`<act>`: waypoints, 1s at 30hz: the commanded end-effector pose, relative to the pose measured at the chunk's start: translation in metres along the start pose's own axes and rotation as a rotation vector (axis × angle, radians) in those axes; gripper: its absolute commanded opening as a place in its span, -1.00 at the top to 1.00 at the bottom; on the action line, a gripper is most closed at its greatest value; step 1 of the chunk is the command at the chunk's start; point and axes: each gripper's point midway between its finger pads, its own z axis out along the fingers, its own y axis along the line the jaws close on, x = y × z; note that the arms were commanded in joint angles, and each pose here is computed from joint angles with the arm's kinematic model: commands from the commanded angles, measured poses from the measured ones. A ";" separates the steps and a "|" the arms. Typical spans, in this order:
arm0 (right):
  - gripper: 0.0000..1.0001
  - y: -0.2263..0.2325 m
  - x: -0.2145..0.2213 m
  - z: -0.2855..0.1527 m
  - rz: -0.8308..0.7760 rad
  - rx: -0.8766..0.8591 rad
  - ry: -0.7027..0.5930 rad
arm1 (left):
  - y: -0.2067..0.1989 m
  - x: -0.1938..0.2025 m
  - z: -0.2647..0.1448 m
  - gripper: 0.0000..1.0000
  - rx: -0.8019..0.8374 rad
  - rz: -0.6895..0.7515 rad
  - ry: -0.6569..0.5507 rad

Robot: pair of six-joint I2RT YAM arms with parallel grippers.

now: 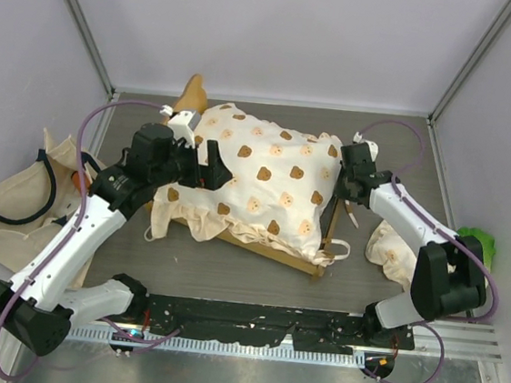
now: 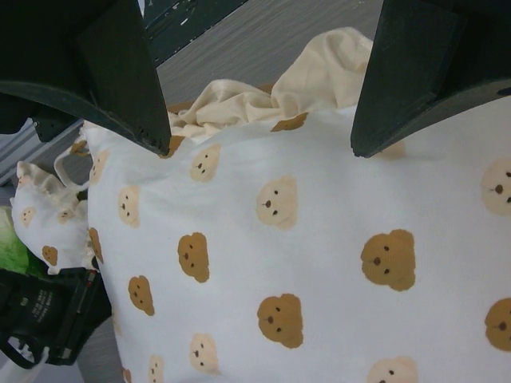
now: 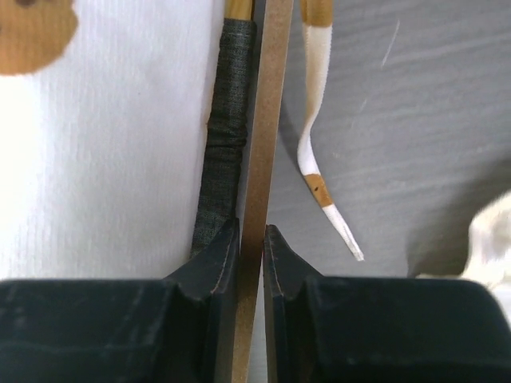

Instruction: Set up the pet bed

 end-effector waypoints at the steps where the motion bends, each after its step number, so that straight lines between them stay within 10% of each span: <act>1: 0.98 0.025 -0.070 0.011 -0.156 -0.148 -0.134 | -0.035 -0.022 -0.007 -0.99 0.136 0.087 -0.055; 18: 0.98 0.095 -0.104 0.032 -0.242 -0.411 -0.040 | -0.123 0.010 0.032 -0.99 0.188 0.443 -0.057; 26: -0.11 0.070 -0.125 -0.004 -0.059 -0.356 -0.087 | -0.198 0.041 0.068 -0.99 0.299 0.627 -0.010; 30: -0.22 0.018 -0.144 -0.032 0.055 -0.283 -0.167 | -0.219 0.062 0.083 -0.99 0.345 0.737 0.017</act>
